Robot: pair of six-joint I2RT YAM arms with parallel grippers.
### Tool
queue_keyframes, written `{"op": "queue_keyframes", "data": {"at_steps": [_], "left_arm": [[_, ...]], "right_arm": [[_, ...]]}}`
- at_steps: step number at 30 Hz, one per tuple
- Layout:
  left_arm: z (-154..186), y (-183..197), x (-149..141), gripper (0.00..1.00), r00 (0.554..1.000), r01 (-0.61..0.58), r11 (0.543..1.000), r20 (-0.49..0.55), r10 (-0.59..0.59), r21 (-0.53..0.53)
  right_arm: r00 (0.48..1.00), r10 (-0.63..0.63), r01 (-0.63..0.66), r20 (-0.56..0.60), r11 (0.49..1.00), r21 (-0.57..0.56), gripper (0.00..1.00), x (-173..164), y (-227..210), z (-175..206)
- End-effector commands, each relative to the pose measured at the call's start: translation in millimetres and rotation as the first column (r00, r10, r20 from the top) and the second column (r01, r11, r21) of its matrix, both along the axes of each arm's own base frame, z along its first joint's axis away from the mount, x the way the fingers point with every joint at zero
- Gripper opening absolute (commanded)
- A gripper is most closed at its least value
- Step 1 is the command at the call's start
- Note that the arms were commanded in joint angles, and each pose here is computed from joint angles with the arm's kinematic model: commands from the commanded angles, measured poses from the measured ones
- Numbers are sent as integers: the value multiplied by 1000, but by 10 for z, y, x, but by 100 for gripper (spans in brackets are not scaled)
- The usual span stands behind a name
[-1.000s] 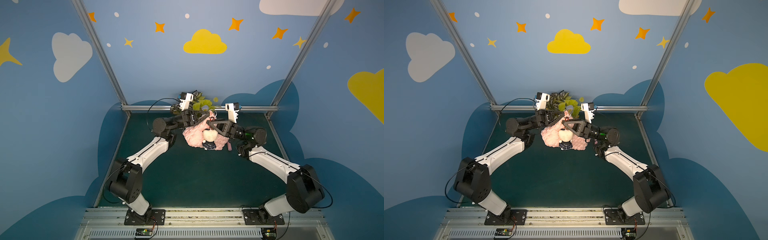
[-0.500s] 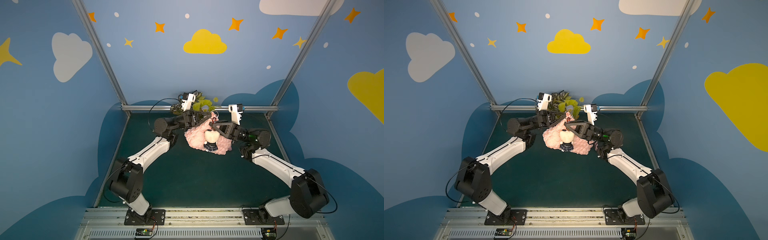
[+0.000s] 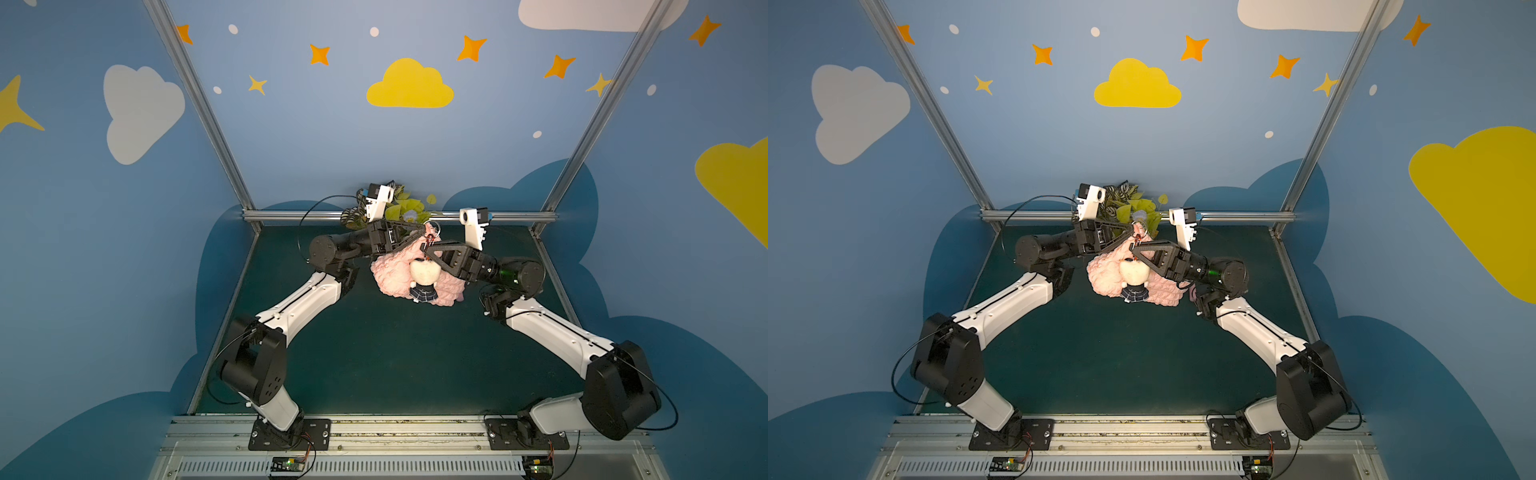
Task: Remove the decoration from the bag
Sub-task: Remove the decoration item from the bag.
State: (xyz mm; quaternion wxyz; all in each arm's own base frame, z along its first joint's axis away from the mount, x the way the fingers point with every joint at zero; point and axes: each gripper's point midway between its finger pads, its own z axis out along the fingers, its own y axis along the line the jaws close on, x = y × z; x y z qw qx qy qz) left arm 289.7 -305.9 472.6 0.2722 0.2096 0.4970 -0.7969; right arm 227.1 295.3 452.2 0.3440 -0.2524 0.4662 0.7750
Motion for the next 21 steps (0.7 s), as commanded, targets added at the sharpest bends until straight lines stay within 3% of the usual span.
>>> {"op": "queue_keyframes", "data": {"at_steps": [1, 10, 19, 21], "left_arm": [[279, 70, -134, 2, 995, -6, 997, 94, 13, -75], [238, 35, -159, 2, 995, 2, 998, 97, 4, -66], [236, 30, -165, 2, 994, -1, 998, 106, 8, -67], [225, 26, -161, 2, 994, -4, 998, 110, 12, -66]], "right_arm": [[998, -12, 9, 62, 999, 42, 23, -92, -75, 169], [999, -17, 15, 43, 999, 49, 23, -22, -57, 184], [1000, -22, 22, 1, 999, 44, 1, 68, -35, 113], [1000, -21, 21, -15, 999, 39, 0, 76, -38, 74]]}}
